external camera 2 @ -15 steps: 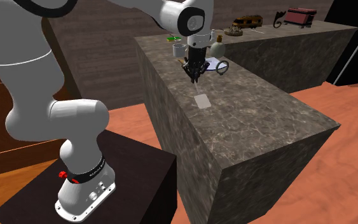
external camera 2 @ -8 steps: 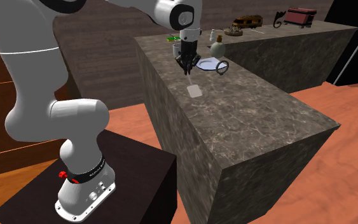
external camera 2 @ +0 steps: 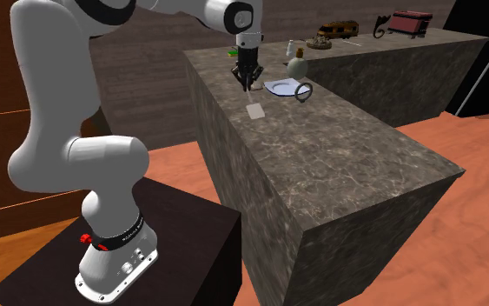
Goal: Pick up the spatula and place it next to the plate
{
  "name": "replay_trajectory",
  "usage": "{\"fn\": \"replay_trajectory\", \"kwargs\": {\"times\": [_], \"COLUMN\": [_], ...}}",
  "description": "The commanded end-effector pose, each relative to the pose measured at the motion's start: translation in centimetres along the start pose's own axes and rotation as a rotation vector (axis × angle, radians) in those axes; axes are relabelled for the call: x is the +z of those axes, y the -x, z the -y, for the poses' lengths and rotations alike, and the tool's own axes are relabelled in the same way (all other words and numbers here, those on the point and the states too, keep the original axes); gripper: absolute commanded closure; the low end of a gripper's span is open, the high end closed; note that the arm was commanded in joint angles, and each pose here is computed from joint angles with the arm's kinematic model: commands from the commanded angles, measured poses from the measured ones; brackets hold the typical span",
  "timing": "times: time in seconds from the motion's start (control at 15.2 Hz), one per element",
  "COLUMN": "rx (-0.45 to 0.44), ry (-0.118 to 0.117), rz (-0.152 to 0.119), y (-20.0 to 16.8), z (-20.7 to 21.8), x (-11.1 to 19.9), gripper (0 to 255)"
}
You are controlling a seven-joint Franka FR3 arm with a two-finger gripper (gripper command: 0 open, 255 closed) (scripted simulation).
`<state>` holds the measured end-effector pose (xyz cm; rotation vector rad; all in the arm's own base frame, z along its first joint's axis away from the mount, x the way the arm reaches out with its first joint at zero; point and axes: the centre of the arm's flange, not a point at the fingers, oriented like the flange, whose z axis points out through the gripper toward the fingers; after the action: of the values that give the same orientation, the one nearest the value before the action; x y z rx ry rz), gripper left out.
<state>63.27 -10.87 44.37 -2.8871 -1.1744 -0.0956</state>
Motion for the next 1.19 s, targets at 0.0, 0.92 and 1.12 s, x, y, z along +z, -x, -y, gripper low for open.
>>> {"fn": "replay_trajectory", "kwargs": {"times": [0.0, 0.92, 1.12], "rx": [0.0, 0.0, 0.0], "ry": [-0.002, -0.002, -0.002], "rz": [-0.001, -0.001, -0.001], "y": [-2.6, -17.3, -17.2], "z": [-0.2, -0.7, -0.7], "x": [0.6, 2.7, 4.2], "gripper": [255, 255, 255]}}
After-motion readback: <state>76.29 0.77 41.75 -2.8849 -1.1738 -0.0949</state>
